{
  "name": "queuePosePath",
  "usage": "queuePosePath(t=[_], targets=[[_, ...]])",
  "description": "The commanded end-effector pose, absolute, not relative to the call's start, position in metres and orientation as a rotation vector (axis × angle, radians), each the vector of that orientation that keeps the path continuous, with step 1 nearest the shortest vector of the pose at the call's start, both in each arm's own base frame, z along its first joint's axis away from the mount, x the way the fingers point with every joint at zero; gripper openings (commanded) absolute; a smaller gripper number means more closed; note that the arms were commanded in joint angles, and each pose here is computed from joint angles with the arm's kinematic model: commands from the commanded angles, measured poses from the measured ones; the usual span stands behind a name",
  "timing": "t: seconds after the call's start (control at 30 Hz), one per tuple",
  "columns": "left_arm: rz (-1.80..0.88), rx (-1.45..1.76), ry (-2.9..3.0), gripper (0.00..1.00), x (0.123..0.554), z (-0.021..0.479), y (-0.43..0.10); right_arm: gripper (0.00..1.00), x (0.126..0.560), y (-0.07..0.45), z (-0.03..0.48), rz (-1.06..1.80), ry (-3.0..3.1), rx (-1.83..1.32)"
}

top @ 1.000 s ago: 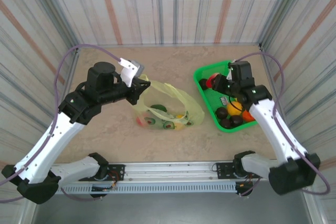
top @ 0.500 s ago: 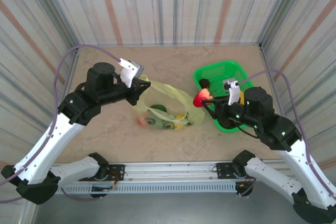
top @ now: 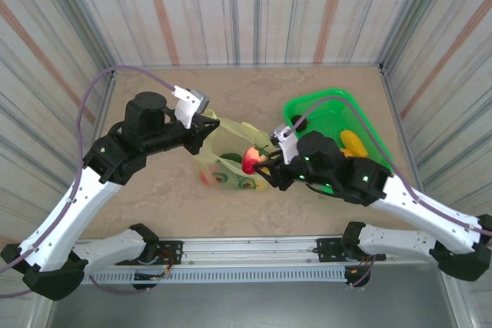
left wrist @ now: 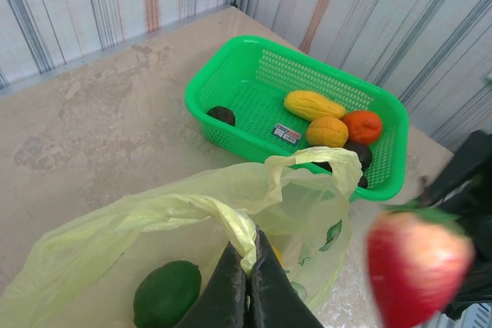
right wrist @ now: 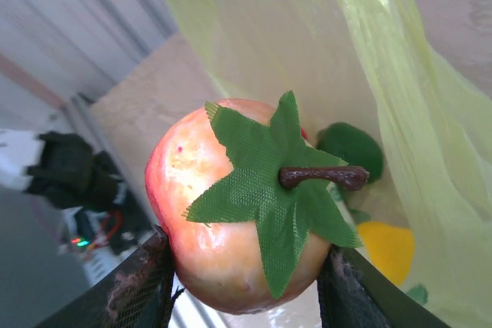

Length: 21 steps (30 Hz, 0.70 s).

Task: Place the fake fruits into the plastic bag and tie a complex knot

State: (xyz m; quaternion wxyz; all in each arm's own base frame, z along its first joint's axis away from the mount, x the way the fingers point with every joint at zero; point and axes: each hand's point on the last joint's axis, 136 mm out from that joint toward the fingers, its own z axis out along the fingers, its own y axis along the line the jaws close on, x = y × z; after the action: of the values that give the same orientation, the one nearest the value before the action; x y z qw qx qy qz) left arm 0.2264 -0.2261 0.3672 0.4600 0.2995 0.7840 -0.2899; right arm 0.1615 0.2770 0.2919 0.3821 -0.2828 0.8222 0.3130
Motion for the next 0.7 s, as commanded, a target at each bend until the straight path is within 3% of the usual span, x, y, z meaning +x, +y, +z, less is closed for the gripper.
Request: queuePosePath(t=[0.0, 0.2, 0.43, 0.57, 0.67], targets=[[-0.712, 0.746, 1.896, 0.0, 0.221, 0.376, -0.223, 0.47, 0.196, 0.282, 0.298, 0.577, 2.033, -0.636], [-0.718, 0.749, 1.892, 0.0, 0.22, 0.377, -0.224, 0.49, 0.238, 0.28, 0.27, 0.243, 2.096, -0.547], [-0.719, 0.747, 1.885, 0.0, 0.22, 0.379, -0.224, 0.52, 0.246, 0.292, 0.23, 0.187, 2.224, -0.565], [-0.721, 0.748, 1.881, 0.0, 0.221, 0.38, -0.225, 0.57, 0.242, 0.296, 0.213, 0.197, 2.27, -0.591], [-0.723, 0.749, 1.884, 0.0, 0.221, 0.379, -0.226, 0.68, 0.24, 0.298, 0.205, 0.203, 2.299, -0.615]])
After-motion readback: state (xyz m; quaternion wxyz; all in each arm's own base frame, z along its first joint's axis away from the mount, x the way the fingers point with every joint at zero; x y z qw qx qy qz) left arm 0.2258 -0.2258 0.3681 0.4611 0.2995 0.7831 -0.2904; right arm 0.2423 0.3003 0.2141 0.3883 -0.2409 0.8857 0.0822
